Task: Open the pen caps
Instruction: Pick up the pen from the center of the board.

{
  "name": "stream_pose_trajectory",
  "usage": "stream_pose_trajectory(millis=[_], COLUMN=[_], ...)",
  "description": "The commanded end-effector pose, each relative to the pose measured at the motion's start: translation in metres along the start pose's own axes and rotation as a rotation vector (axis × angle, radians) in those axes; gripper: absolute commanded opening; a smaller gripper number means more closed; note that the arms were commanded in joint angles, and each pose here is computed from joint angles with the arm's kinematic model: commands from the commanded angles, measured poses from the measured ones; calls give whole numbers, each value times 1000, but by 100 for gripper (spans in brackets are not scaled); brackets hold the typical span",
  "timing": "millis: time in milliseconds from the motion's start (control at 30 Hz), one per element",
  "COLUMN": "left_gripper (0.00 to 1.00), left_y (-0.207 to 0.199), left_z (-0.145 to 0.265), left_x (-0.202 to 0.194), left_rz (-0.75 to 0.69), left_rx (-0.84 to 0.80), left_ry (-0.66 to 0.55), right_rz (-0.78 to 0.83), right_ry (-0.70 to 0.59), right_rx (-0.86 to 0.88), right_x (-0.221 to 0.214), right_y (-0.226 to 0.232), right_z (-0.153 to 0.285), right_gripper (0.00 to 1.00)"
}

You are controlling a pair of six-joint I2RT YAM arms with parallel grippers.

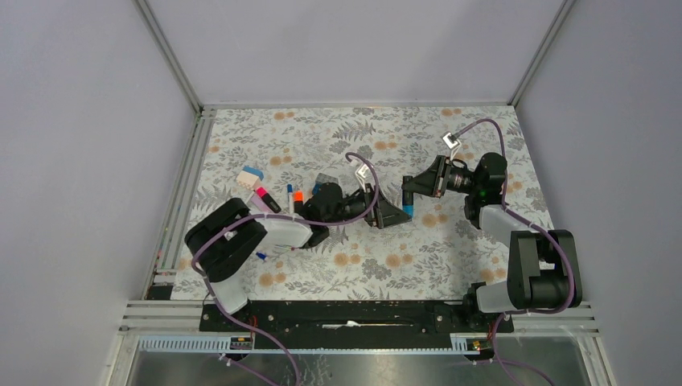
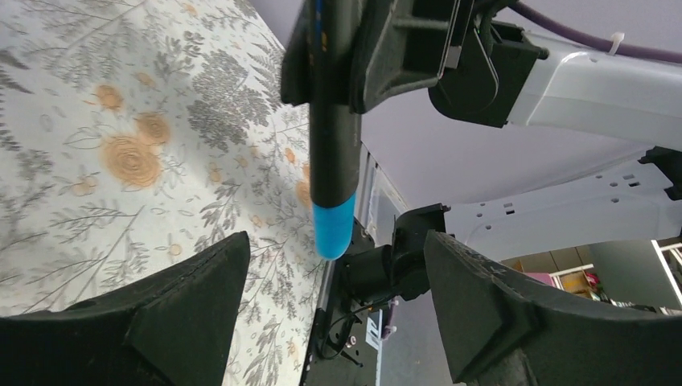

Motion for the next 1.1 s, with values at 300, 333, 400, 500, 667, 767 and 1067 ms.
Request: stream_pose_trajectory(millis=[300,333,400,500,667,767,1067], left_gripper=[47,45,36,10,0,0,0], left_y=[-16,-16,-16,-16,-11,-7,5], left_z=[-31,-31,-31,-31,-18,-2,55], left_x=[8,8,8,6,11,24,46], left_rz=[19,20,22,23,4,-21,-113], left_rx=[-100,-101,-104,-109,-66,-35,170], left_ry=[-93,-92,-84,-61,-25,42,439], right_rz=[50,49,48,45,84,111,502], right_ry=[8,8,8,8,40,84,264], right_rx=[27,26,25,22,32,45,-127], right_x=[2,2,2,1,1,3,20], right_y=[4,4,3,2,1,-2,0], right_z=[0,0,0,0,1,2,18], right_gripper=[0,0,0,0,22,80,100])
Point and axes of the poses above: each gripper's point midway between its finger pads, its own z axis back along the fingers, its own y axis along the line the jaws close on, x = y × z, the point moved 9 cm from there along z, back along the fingers
